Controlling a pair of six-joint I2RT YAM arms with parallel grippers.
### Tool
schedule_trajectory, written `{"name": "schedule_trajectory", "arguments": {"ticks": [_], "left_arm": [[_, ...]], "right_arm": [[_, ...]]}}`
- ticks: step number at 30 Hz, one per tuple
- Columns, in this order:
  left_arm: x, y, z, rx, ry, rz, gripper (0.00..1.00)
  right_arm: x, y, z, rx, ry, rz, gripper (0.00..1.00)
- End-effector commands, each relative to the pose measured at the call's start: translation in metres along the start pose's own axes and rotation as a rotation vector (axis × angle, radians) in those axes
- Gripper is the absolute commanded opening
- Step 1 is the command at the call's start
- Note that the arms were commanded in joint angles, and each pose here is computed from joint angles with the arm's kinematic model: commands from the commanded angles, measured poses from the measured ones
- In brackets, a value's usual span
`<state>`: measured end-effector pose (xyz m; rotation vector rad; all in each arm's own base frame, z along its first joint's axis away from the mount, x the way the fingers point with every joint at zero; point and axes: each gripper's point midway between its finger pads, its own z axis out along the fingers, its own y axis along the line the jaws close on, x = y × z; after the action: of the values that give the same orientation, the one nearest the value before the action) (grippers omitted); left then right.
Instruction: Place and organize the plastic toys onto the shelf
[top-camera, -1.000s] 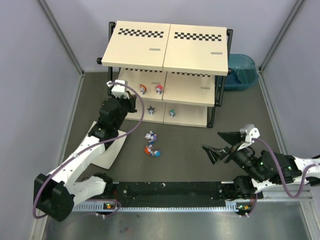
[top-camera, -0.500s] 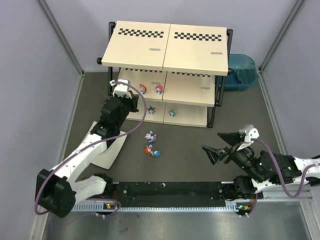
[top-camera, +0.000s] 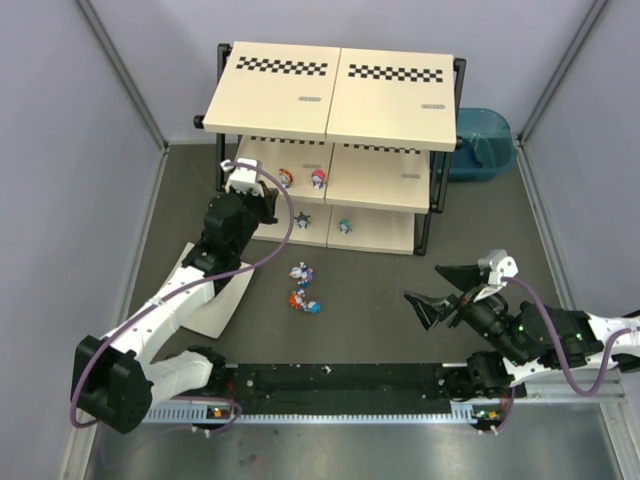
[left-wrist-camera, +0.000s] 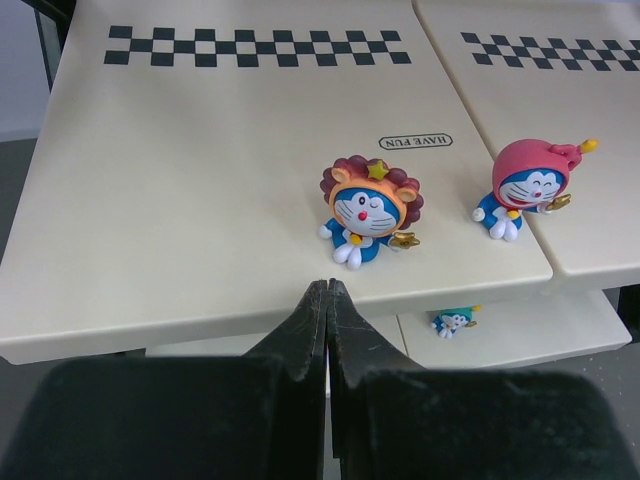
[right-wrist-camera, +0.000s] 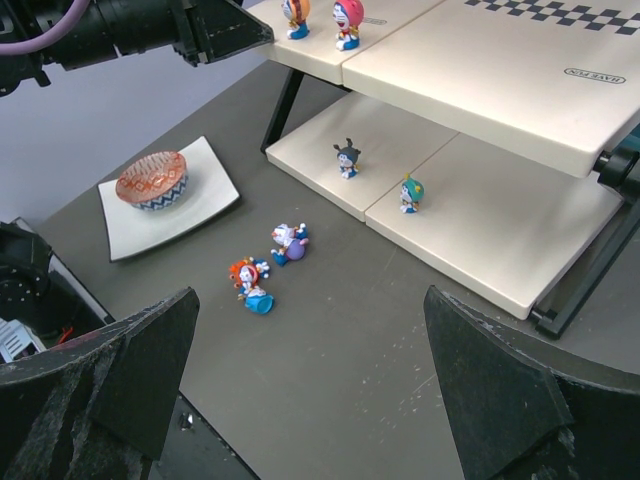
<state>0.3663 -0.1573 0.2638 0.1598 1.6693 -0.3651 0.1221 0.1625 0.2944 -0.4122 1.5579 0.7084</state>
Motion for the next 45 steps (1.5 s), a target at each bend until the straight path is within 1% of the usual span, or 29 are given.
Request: {"name": "schedule_trajectory", "arguments": {"ticks": [1,8,23,45], "left_arm": [[-0.036,-0.004,0.005,0.017,-0.098,0.001,0.00],[-0.037,-0.004,0.009,0.018,-0.096,0.003,0.00],[-0.024,-0.007,0.012,0.041,-0.073,-0.013,0.00],[-0.017,-0.011,0.015,0.063,-0.061,-0.024,0.00]], "right_arm": [[-0.004,-0.001,-0.002,-0.003,-0.010,0.025,0.96],[-0.003,0.000,-0.002,-0.004,-0.007,0.026,0.96],[-0.004,-0.002,-0.002,0.002,-0.009,0.018,0.96],[-0.001,-0.002,-0.002,0.003,-0.007,0.024,0.96]]}}
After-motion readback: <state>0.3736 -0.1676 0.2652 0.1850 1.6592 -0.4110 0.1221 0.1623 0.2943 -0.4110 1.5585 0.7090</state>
